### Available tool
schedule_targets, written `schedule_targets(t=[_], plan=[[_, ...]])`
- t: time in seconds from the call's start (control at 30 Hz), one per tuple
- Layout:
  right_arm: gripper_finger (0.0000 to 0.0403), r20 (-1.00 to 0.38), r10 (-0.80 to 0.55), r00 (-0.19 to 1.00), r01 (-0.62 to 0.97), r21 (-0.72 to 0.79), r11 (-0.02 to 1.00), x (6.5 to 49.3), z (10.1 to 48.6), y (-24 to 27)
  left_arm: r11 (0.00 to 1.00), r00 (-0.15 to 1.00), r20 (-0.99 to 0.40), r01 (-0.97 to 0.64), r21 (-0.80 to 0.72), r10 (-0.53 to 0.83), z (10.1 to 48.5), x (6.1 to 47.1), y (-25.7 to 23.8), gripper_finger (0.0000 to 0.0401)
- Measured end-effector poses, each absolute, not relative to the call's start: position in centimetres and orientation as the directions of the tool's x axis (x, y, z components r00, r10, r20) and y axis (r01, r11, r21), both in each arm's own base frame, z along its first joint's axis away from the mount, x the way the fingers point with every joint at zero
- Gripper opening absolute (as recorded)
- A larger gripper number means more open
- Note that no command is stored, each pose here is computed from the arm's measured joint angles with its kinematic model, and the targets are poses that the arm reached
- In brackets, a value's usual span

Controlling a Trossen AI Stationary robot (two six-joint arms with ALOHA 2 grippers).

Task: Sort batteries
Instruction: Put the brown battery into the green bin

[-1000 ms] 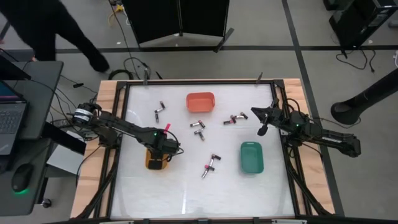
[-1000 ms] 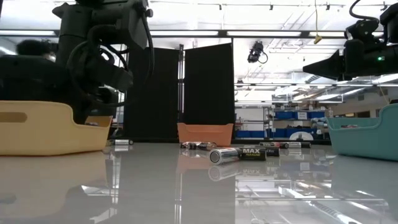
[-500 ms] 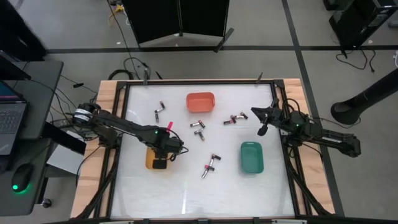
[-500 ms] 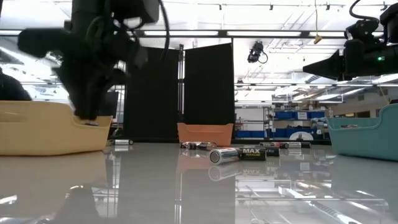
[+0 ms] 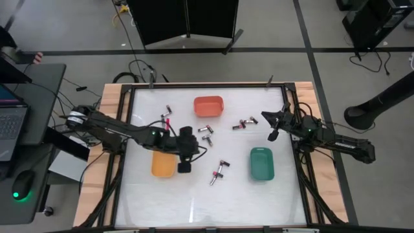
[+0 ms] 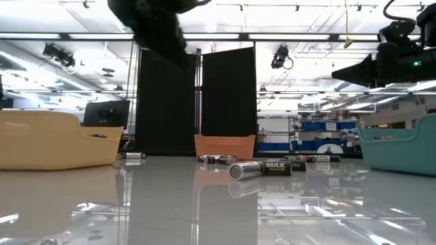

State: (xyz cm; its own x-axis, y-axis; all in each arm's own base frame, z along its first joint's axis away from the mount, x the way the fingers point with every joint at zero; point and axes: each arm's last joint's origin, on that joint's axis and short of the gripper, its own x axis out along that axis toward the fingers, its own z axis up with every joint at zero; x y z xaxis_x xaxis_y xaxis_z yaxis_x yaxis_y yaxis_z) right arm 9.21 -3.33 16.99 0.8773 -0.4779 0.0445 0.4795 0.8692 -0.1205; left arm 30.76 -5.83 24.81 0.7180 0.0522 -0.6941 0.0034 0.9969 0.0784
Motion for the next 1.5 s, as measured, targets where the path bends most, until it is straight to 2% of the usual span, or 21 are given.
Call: schedule_targets(t=[0.13, 0.37, 0.8, 0.97, 1.23, 1.5], plan=[[0.0035, 0.045, -0.478, 0.877, 0.479, -0.121, 0.869, 9.2, 17.0, -3.3, 0.996, 0.792, -0.607, -0.008, 0.092, 0.062, 23.5, 31.5, -4.3, 0.0004], [0.0035, 0.064, -0.477, 0.876, 0.482, -0.116, 0.869, 9.2, 17.2, -3.3, 1.000, 0.911, -0.412, -0.004, 0.018, 0.011, 21.5, 31.4, -1.4, 0.0003], [0.0035, 0.145, -0.475, 0.868, 0.490, -0.097, 0.866, 9.1, 18.0, -3.3, 0.997, 0.924, -0.373, -0.081, 0.018, 0.082, 17.8, 29.1, 1.2, 0.0004], [0.0035, 0.184, -0.473, 0.862, 0.489, -0.055, 0.870, 9.1, 18.4, -3.3, 0.990, 0.957, -0.261, -0.139, -0.016, 0.130, 16.6, 27.5, 2.2, 0.0005], [0.0033, 0.284, -0.474, 0.833, 0.495, -0.003, 0.869, 8.8, 19.3, -3.3, 0.979, 0.934, -0.299, -0.201, 0.006, 0.194, 15.7, 26.4, 4.9, 0.0005], [0.0009, 0.201, -0.484, 0.852, 0.489, 0.023, 0.872, 9.6, 18.8, -3.6, 0.979, 0.947, -0.260, -0.203, -0.038, 0.186, 16.1, 26.2, 6.4, 0.0005]])
